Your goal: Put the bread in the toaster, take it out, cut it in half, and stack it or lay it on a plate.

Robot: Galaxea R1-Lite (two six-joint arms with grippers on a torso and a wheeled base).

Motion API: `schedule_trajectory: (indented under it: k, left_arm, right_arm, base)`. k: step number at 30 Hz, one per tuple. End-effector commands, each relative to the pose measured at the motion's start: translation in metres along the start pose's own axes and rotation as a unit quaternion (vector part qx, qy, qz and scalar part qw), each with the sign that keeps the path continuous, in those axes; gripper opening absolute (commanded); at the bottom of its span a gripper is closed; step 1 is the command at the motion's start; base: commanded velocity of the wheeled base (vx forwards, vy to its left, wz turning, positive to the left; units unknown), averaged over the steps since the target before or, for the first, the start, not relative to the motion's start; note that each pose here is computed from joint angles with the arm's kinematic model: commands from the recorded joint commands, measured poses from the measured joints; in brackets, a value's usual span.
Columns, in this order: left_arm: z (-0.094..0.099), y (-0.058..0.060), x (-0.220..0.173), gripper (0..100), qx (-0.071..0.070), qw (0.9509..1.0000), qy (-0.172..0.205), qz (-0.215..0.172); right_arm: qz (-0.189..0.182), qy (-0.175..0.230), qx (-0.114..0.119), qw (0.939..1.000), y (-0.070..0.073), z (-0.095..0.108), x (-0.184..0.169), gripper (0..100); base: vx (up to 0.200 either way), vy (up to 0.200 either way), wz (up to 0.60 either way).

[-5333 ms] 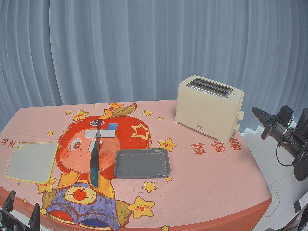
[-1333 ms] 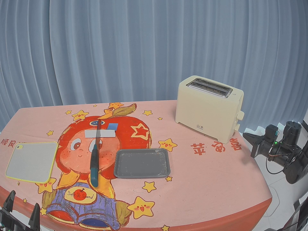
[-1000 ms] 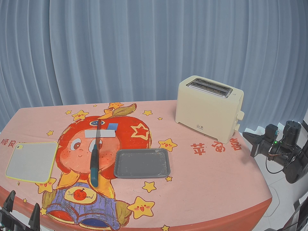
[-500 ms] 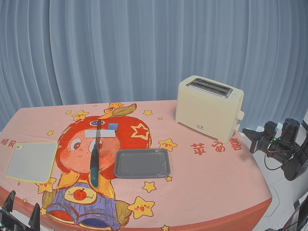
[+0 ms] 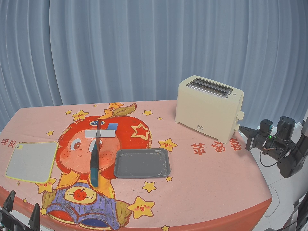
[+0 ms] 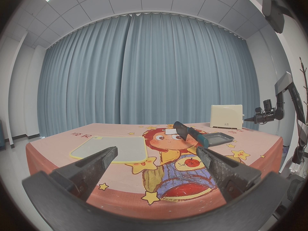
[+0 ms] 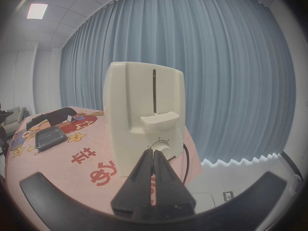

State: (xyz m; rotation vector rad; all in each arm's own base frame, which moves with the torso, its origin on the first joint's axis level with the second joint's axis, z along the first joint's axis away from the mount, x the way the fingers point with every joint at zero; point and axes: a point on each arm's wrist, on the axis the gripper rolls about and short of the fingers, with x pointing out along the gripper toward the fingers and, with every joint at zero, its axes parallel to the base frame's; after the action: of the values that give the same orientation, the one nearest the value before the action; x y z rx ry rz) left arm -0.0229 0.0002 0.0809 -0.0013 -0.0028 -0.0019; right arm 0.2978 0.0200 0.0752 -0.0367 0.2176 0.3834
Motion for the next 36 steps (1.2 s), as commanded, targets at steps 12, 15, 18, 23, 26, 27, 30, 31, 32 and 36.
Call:
schedule_trajectory:
  k: [12,15,18,23,26,27,30,31,32,36]
  left_arm:
    - [-0.0049,0.0000,0.0011,100,0.000,1.0000,0.008,0.000]
    - [-0.0049,0.0000,0.0011,100,0.000,1.0000,0.008,-0.001]
    - [-0.0049,0.0000,0.0011,100,0.000,1.0000,0.008,-0.001]
    - [-0.0049,0.0000,0.0012,100,0.000,1.0000,0.008,0.000]
    - [-0.0049,0.0000,0.0012,100,0.000,1.0000,0.008,-0.001]
    - [-0.0049,0.0000,0.0012,100,0.000,1.0000,0.008,0.000]
    - [-0.0049,0.0000,0.0011,100,0.000,1.0000,0.008,0.000]
    - [-0.0049,0.0000,0.0011,100,0.000,1.0000,0.008,0.000]
    - [-0.0049,0.0000,0.0011,100,0.000,1.0000,0.008,-0.001]
    - [-0.0049,0.0000,0.0011,100,0.000,1.0000,0.008,-0.001]
  right_arm:
    - [0.004,0.000,-0.001,1.0000,-0.0008,-0.0018,0.0092,0]
    - [0.004,0.000,-0.001,1.0000,-0.0009,-0.0020,0.0096,0]
    - [0.004,0.001,0.000,1.0000,-0.0011,-0.0029,0.0104,0]
    - [0.009,0.004,-0.001,1.0000,0.0021,-0.0043,0.0114,0]
    - [0.008,0.006,0.000,1.0000,0.0015,-0.0053,0.0120,0]
    - [0.008,0.006,0.000,0.9999,0.0014,-0.0057,0.0122,0]
    - [0.008,0.007,0.000,0.9999,0.0015,-0.0061,0.0120,0]
    - [0.009,0.008,0.001,0.9999,0.0019,-0.0065,0.0123,0]
    - [0.008,0.008,0.001,0.9999,0.0016,-0.0064,0.0118,0]
    - [0.007,0.008,0.001,0.9999,0.0017,-0.0067,0.0116,0]
  base:
    - [0.000,0.000,0.00]
    - [0.000,0.000,0.00]
    - [0.000,0.000,0.00]
    - [0.000,0.000,0.00]
    - [0.000,0.000,0.00]
    - [0.000,0.000,0.00]
    - [0.000,0.000,0.00]
    - [0.000,0.000,0.00]
    - [0.000,0.000,0.00]
    - [0.000,0.000,0.00]
